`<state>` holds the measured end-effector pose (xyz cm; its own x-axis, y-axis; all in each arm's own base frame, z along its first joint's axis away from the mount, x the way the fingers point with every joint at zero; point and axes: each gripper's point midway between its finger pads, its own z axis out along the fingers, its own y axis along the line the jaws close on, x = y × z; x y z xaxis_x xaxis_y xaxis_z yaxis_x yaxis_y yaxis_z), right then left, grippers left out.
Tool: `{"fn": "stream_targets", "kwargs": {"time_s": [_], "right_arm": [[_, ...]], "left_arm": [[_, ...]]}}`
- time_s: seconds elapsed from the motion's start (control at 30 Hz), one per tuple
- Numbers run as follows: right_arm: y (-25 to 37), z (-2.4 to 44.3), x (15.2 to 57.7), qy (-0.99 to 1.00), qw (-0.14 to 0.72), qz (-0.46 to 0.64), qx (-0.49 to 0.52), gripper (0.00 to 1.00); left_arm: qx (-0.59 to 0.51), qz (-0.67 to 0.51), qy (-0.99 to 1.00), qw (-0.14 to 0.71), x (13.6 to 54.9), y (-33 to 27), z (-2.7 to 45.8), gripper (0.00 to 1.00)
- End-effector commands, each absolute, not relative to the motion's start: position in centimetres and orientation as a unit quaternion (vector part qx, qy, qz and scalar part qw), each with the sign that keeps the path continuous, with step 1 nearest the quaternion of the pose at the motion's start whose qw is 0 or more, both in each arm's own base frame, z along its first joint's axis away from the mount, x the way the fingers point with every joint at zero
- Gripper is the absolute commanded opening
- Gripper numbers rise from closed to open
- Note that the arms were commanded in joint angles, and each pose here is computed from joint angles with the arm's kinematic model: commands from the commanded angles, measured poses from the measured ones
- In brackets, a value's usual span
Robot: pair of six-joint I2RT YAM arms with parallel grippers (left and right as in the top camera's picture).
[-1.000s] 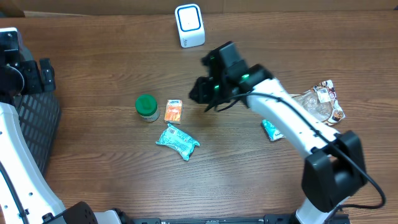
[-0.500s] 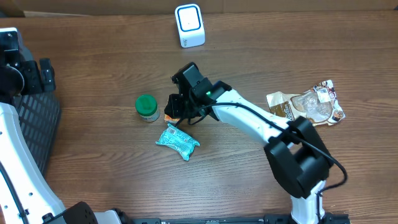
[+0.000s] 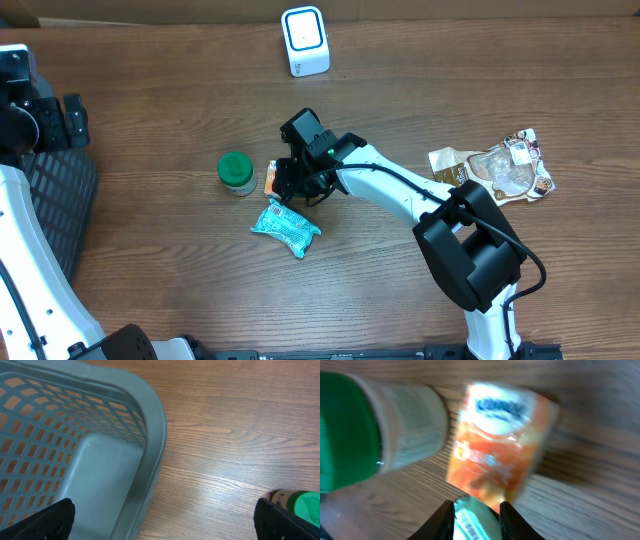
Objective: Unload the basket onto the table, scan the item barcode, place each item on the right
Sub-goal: 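Grasp the orange Kleenex tissue pack with the right gripper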
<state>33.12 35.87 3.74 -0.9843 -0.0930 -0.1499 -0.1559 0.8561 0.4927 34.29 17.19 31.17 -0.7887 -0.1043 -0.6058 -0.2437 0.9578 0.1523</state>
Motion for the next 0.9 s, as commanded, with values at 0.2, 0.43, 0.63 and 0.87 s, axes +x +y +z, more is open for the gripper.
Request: {"fn": "stream_targets", "kwargs": {"time_s": [0.2,0.43,0.63,0.87], "right_arm": [[33.9,2.2,33.3,0.975,0.062,0.211,0.012,0.31],[34.5,1.5,33.4,0.97,0.066,0.234,0.028,0.27],[34.4,1.0,33.3,0.968,0.068,0.238,0.03,0.22],[34.2,0.2,33.0,0.968,0.068,0.238,0.031,0.05]], "left_arm": [[-0.084,0.116,0.939,0.311,34.4,17.4,31.2,1.0],[-0.084,0.116,0.94,0.311,34.4,17.4,31.2,1.0],[-0.084,0.116,0.939,0.311,34.4,17.4,31.2,1.0],[-0.084,0.116,0.939,0.311,34.4,17.4,31.2,1.0]]}}
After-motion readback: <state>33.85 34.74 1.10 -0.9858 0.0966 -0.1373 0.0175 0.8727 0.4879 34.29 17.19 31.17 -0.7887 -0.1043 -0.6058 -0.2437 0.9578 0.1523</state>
